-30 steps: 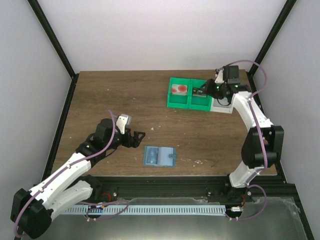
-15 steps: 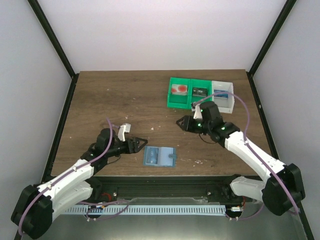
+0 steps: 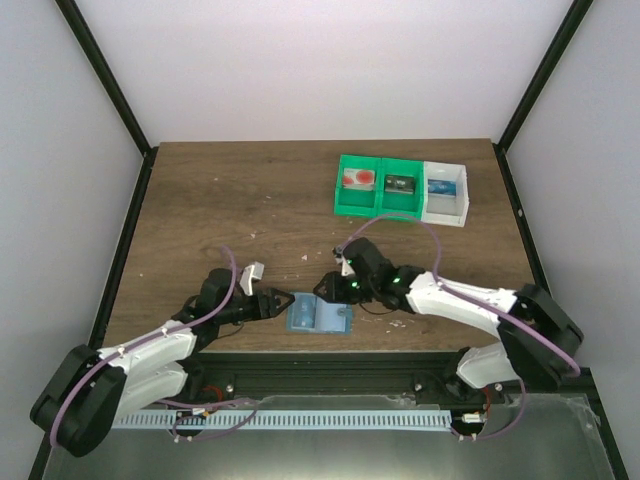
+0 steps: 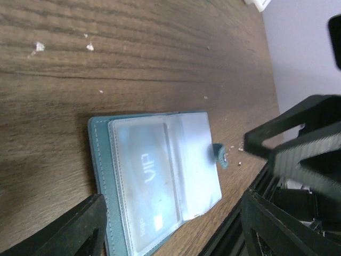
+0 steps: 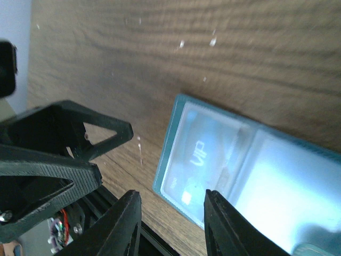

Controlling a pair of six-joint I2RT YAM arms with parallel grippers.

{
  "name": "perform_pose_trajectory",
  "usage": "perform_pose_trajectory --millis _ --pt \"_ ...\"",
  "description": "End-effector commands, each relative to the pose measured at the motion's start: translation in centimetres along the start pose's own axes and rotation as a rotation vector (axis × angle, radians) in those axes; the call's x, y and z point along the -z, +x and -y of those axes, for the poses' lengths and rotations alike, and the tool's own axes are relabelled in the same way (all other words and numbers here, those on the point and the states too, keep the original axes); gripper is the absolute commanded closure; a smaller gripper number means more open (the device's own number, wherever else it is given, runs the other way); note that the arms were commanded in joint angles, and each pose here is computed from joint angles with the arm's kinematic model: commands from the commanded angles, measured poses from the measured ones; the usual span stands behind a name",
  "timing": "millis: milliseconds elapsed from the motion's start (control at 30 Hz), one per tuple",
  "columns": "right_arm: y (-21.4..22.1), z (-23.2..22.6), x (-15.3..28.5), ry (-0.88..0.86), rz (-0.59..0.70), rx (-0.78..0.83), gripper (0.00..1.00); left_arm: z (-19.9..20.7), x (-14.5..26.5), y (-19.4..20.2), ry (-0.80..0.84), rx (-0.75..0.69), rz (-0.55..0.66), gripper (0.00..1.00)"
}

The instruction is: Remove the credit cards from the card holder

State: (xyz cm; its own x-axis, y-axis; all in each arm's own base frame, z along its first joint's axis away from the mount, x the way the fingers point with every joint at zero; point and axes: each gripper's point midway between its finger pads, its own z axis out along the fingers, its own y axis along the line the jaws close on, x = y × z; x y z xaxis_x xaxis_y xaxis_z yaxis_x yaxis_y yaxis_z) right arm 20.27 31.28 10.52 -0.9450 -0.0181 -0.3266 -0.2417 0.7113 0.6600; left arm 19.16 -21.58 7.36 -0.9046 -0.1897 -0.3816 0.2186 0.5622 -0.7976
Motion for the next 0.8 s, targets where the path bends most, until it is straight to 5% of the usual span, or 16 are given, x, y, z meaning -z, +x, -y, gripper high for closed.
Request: perform_pose_trajectory --millis 0,767 --pt "0.3 -1.8 -2.6 -0.004 0.002 0.002 0.67 0.4 -0.2 0.0 0.05 0.003 0.014 0.3" --pt "3.4 3.4 -6.3 0.249 -0.078 0.028 0.83 0.1 -1.2 1.5 0.089 0.074 -0.078 0.41"
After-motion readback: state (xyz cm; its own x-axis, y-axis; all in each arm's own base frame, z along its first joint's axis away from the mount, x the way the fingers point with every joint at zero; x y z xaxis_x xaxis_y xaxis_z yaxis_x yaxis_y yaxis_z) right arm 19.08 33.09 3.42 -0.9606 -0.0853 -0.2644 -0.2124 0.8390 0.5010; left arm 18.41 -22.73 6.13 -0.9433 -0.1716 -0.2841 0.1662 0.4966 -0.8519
